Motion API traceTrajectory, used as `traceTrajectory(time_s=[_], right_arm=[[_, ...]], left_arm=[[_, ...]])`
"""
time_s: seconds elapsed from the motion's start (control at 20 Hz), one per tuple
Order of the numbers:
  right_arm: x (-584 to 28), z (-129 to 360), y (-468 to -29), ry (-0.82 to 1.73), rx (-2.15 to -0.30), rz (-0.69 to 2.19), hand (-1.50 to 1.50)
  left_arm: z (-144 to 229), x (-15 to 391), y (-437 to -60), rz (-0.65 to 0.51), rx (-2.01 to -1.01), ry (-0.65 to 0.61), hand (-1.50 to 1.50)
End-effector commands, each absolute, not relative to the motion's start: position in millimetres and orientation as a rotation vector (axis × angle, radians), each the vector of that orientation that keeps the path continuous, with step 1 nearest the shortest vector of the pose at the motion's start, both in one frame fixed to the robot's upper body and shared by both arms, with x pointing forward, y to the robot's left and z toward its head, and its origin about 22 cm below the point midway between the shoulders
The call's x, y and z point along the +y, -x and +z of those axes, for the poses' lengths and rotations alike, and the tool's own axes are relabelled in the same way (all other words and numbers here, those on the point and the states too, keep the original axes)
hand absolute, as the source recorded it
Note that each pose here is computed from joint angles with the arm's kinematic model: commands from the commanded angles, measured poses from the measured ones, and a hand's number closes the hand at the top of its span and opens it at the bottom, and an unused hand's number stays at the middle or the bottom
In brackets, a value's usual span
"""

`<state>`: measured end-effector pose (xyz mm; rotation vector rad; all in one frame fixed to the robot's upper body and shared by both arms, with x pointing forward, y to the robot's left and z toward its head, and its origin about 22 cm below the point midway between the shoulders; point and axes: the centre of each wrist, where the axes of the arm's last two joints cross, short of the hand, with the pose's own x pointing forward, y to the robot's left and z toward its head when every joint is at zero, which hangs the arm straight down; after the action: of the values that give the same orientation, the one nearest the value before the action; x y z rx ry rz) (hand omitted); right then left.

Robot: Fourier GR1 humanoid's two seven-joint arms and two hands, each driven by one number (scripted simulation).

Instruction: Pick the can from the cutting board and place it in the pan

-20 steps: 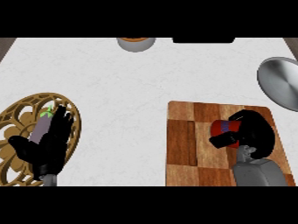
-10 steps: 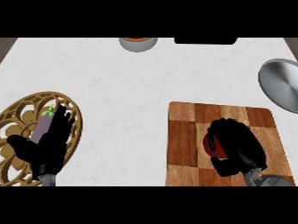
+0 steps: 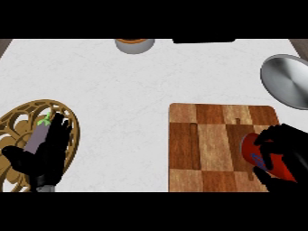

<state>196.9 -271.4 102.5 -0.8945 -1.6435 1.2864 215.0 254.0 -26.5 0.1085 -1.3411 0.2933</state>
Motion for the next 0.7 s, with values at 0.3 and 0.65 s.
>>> traceTrajectory(time_s=[0.3, 0.65], right_arm=[[-335, 158, -203, 0.955, -1.721, 0.973, 1.5], [-373, 152, -245, 0.891, -1.718, 0.83, 1.5]], left_arm=[[-34, 258, -220, 0.267, -1.236, -0.074, 0.0], [-43, 256, -231, 0.266, -1.242, -0.053, 0.0]])
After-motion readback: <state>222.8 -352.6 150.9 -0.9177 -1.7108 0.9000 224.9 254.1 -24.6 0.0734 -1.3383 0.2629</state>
